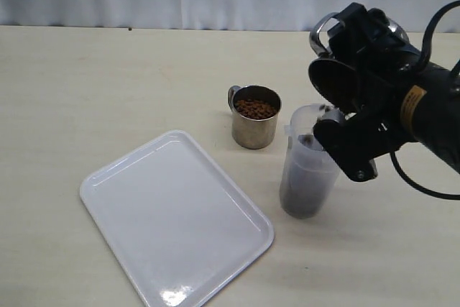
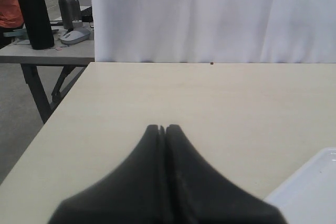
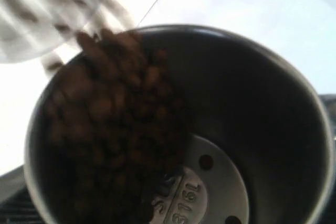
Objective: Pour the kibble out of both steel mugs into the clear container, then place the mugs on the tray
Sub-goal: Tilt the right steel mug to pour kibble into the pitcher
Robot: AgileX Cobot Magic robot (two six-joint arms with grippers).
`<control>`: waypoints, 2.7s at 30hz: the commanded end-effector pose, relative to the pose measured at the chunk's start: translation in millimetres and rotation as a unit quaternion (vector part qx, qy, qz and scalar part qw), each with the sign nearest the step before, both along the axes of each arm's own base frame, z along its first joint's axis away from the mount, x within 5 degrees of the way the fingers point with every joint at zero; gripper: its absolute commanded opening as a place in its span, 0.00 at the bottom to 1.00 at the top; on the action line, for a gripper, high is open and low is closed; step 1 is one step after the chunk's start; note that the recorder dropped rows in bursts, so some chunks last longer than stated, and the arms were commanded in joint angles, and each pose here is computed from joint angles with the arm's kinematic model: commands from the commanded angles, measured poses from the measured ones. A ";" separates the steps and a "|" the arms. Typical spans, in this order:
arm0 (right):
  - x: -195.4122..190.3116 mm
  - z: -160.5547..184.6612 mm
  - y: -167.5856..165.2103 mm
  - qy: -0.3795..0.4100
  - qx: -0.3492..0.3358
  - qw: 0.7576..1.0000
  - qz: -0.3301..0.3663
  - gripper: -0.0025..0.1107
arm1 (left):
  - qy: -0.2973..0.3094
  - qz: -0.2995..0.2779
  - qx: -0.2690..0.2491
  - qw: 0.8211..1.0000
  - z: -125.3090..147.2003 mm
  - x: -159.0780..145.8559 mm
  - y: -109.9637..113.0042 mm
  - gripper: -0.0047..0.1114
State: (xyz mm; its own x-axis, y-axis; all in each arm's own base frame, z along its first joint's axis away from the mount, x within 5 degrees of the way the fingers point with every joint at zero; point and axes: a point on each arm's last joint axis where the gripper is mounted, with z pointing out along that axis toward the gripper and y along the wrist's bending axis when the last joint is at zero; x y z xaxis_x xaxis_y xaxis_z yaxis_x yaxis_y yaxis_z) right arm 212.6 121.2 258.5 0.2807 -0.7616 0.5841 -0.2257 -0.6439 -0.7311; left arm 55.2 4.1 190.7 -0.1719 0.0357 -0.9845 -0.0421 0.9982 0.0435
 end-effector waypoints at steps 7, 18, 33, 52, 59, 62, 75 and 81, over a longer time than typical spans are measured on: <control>0.3 4.4 1.6 -0.013 -0.028 0.999 0.015 0.06 | -0.004 -0.002 0.001 1.000 -0.3 0.0 -0.2 0.04; 0.3 4.4 1.6 -0.013 -0.028 0.999 0.015 0.06 | -0.004 -0.002 0.001 1.000 -0.3 0.0 -0.2 0.04; -4.4 5.4 8.3 -0.019 -0.031 0.999 0.025 0.06 | -0.004 -0.002 0.001 1.000 -0.3 0.0 -0.2 0.04; -8.2 8.2 10.9 -0.044 -0.148 0.987 0.052 0.06 | -0.002 -0.001 0.001 1.000 -0.5 -0.1 -0.2 0.04; -8.2 8.3 10.7 -0.046 -0.175 0.982 0.059 0.06 | -0.002 -0.001 0.001 1.000 -0.5 -0.1 -0.2 0.04; -8.0 8.6 10.1 -0.048 -0.178 0.981 0.057 0.06 | -0.002 -0.001 0.001 1.000 -0.5 -0.1 -0.2 0.04; -18.9 13.1 20.3 -0.074 -0.196 0.976 0.056 0.06 | -0.004 -0.002 0.001 1.000 -0.2 0.0 -0.2 0.04; -29.9 20.3 24.8 -0.108 -0.215 0.970 0.028 0.06 | -0.004 -0.002 0.001 1.000 -0.2 0.0 -0.2 0.04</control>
State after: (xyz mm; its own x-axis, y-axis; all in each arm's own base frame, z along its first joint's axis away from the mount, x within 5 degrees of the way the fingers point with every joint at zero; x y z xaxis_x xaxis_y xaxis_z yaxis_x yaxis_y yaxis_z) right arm 185.9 145.3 271.6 0.2083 -0.4348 0.8761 -0.0566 -0.8996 -0.4330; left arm 55.2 4.1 190.7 -0.1719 0.0357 -0.9845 -0.0421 0.9982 0.0435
